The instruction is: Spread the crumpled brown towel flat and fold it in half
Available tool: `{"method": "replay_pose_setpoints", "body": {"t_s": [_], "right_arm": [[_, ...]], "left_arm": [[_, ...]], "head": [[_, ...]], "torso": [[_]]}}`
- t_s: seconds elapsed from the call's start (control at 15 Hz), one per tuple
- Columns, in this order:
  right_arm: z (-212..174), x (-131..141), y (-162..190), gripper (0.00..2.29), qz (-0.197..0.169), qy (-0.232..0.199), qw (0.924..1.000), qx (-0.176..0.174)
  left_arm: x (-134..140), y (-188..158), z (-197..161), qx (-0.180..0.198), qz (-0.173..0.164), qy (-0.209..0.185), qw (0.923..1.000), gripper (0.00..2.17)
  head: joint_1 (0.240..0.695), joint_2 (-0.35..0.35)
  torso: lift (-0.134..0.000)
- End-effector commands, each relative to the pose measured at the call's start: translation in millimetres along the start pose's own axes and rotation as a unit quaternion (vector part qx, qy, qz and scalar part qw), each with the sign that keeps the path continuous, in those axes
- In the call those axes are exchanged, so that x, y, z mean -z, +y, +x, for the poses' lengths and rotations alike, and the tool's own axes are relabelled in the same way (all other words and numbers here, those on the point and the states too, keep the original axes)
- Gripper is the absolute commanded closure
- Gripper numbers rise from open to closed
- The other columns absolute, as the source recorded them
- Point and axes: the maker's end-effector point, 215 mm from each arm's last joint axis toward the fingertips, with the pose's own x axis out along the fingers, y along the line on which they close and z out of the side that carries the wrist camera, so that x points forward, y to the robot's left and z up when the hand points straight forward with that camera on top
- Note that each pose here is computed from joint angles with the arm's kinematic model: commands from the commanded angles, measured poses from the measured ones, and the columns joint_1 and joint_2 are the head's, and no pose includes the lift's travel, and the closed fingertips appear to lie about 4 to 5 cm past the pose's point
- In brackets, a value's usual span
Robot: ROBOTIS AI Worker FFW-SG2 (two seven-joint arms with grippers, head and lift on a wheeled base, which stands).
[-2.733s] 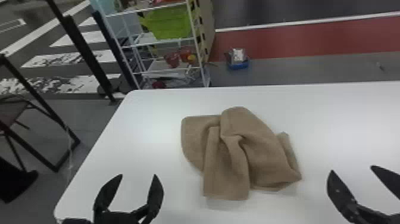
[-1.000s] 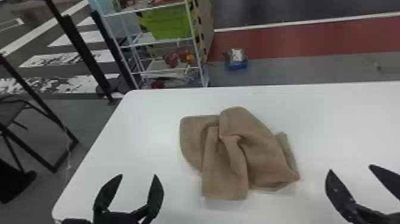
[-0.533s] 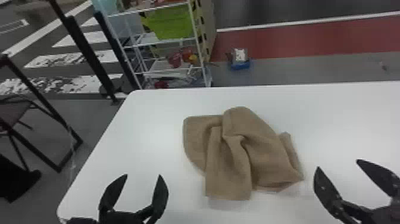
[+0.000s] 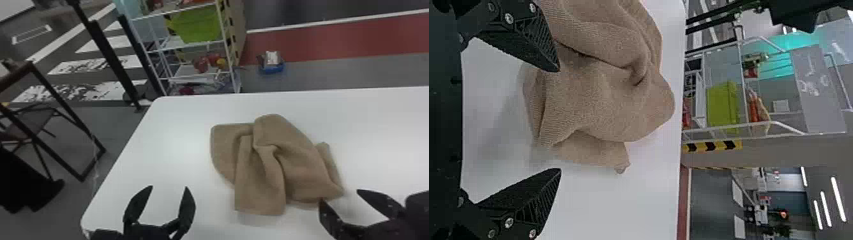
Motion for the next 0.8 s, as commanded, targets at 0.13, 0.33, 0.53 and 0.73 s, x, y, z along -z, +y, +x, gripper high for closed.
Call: {"method": "replay_pose_setpoints", "body": {"t_s": [0.13, 0.33, 0.53, 0.73], "right_arm": [[11.5, 9.2, 3.7, 0.19, -0.014, 0.037, 0.9992, -0.005], [23.3, 14.4, 1.8, 0.19, -0.023, 0.057, 0.9981, -0.003], [31.8, 9.5, 4.7, 0.22, -0.031, 0.057, 0.9979, -0.005], [36.0, 17.1, 3.2, 0.57, -0.042, 0.08, 0.9959, 0.001]], "left_arm": [[-1.6, -0.2, -0.3, 0.0, 0.0, -0.001, 1.0, 0.08], [-1.1, -0.2, -0.8, 0.0, 0.0, 0.0, 1.0, 0.08], [-0.5, -0.1, -1.3, 0.0, 0.0, 0.0, 1.0, 0.08], [1.9, 0.1, -2.9, -0.001, 0.0, 0.003, 1.0, 0.08]], "head": [[0.695, 0.35], [0.695, 0.35], [0.695, 0.35], [0.695, 0.35]], "torso": [[-0.134], [-0.134], [-0.134], [-0.134]]}}
